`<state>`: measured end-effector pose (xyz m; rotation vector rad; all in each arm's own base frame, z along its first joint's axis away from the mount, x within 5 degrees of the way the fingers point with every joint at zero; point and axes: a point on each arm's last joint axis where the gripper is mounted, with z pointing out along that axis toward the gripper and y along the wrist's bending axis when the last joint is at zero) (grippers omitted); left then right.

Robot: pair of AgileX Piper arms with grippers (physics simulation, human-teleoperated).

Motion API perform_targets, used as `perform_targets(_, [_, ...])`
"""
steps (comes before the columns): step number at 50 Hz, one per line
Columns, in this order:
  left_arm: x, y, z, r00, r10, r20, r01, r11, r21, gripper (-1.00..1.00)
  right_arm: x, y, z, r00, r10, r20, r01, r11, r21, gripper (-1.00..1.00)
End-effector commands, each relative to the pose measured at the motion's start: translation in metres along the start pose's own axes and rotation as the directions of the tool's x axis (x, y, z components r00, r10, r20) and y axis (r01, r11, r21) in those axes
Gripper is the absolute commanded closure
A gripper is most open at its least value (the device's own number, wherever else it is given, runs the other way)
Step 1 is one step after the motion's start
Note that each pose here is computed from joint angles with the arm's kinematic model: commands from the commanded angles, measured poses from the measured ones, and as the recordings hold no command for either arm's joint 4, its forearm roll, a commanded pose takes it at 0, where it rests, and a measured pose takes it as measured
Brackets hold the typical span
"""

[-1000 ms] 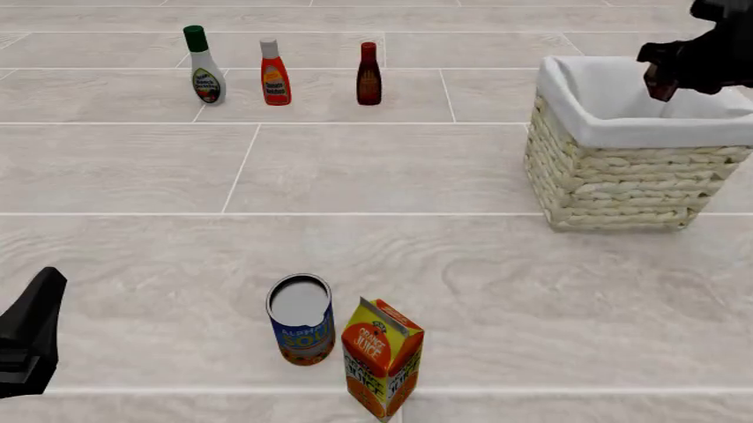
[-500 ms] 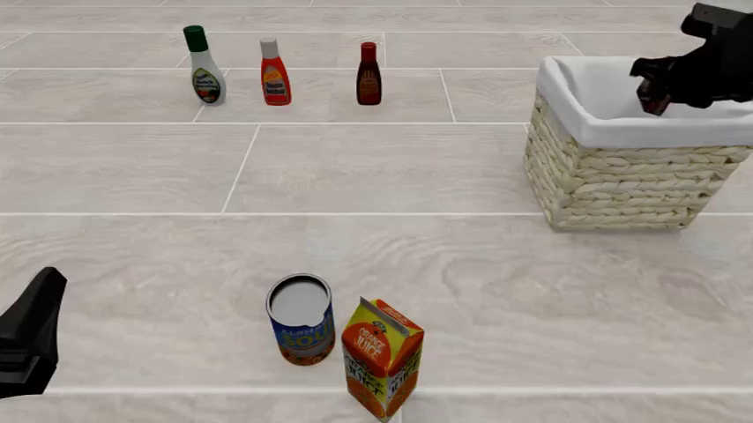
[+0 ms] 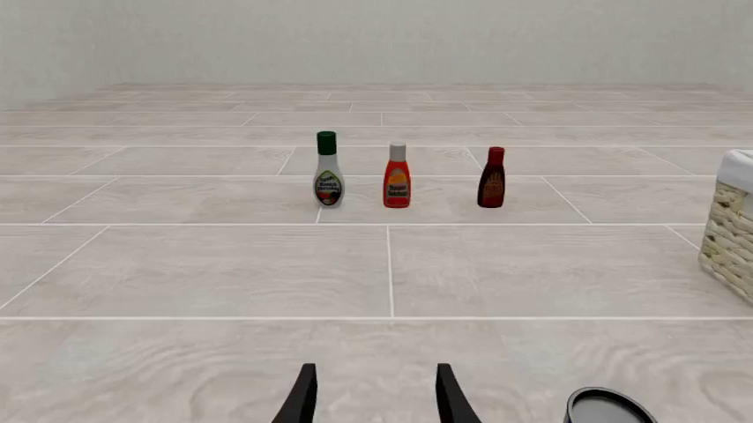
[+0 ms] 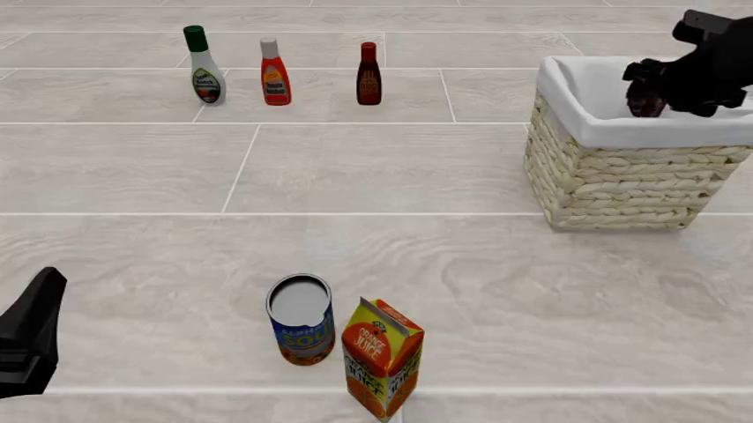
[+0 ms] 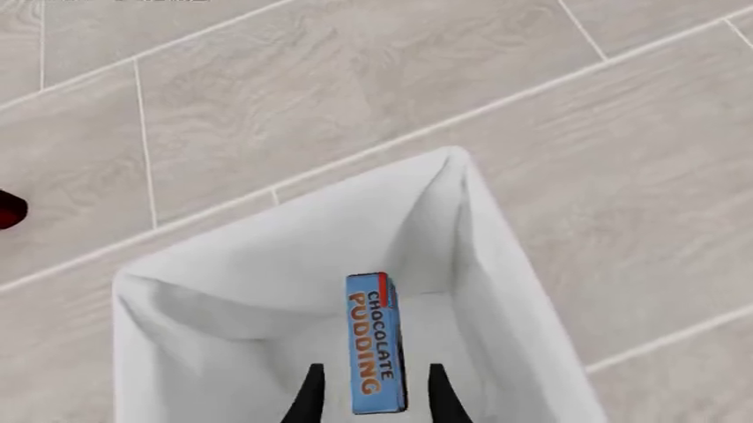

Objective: Pick the chocolate pudding and place it in the basket.

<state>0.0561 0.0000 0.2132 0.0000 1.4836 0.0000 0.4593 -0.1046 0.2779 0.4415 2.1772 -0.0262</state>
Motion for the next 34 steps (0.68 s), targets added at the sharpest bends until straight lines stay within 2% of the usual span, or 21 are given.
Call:
perform_targets(1, [0.0, 0.0, 0.0, 1.0, 0.0, 0.0, 0.0, 1.0, 0.0, -1.0, 0.0, 0.005, 0.001, 1.0, 0.024, -0.001, -0.024, 1.0, -0.008, -1.0])
perform_targets(3, [0.0, 0.0, 0.0, 1.0, 0.0, 0.0, 0.0, 1.0, 0.0, -1.0, -0.001, 0.01, 0.0, 1.0, 0.02, 0.003, -0.02, 1.0, -0.017, -1.0])
perform_targets(23, [0.0, 0.0, 0.0, 1.0, 0.0, 0.0, 0.0, 1.0, 0.0, -1.0, -0.005, 0.013, -0.005, 1.0, 0.027, 0.015, -0.027, 0.999, -0.024, -1.0])
perform_targets(34, [0.0, 0.0, 0.0, 1.0, 0.0, 0.0, 0.0, 1.0, 0.0, -1.0, -0.018, 0.019, -0.019, 0.999, 0.028, 0.047, -0.026, 0.999, -0.037, -1.0])
